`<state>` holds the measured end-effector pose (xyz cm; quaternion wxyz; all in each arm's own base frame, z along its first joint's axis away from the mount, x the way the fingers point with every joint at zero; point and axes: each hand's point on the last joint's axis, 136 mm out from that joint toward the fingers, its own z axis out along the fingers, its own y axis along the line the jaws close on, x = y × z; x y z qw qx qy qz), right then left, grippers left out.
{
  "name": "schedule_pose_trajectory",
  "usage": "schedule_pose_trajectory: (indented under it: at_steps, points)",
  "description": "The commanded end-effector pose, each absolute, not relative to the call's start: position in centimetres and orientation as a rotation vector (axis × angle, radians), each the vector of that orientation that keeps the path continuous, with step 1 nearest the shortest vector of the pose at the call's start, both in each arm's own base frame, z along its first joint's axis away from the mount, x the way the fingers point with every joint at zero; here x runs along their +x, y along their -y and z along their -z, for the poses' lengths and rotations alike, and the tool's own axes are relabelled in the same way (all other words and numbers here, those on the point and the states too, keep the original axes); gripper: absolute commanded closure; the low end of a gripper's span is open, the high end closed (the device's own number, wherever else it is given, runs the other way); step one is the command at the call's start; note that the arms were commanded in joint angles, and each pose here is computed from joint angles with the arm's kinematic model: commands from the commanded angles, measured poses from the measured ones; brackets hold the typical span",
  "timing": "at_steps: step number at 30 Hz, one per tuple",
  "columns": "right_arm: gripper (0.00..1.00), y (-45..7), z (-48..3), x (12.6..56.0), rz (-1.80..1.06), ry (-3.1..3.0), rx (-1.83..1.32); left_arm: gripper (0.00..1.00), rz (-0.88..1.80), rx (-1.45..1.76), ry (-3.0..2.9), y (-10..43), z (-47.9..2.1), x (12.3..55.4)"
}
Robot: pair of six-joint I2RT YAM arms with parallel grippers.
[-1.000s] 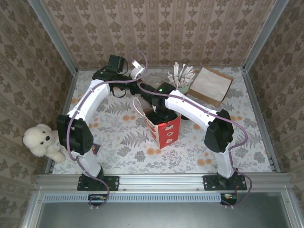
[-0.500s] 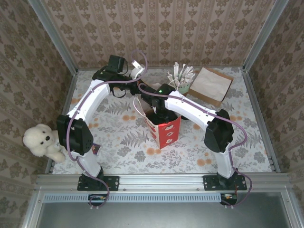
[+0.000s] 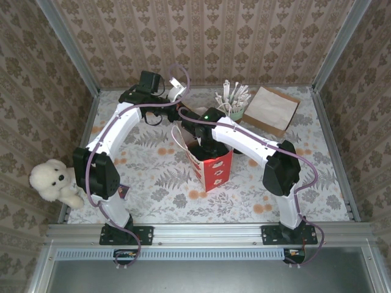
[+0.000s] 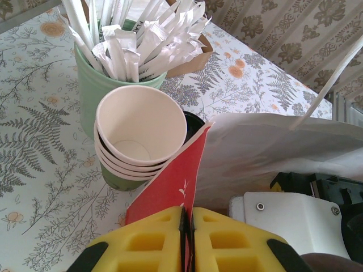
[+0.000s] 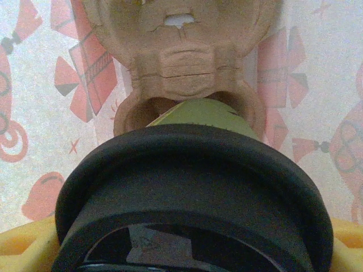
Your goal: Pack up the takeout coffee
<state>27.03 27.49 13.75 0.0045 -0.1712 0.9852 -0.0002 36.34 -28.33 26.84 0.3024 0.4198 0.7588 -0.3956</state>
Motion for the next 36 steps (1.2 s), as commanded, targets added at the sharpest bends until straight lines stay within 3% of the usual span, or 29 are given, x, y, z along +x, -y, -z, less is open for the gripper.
schedule_pose_trajectory:
  at_steps: [1, 36]
  points:
    - [0.46, -27.6, -14.8, 26.1, -0.039, -3.108, -0.518, 0.87, 1.073, 1.133, -1.96, 28.5, -28.2, 35.3]
    - [0.45, -27.9, -13.9, 26.8, -0.061, -3.088, -0.551, 0.88, 1.076, 1.126, -1.959, 28.4, -28.4, 35.0]
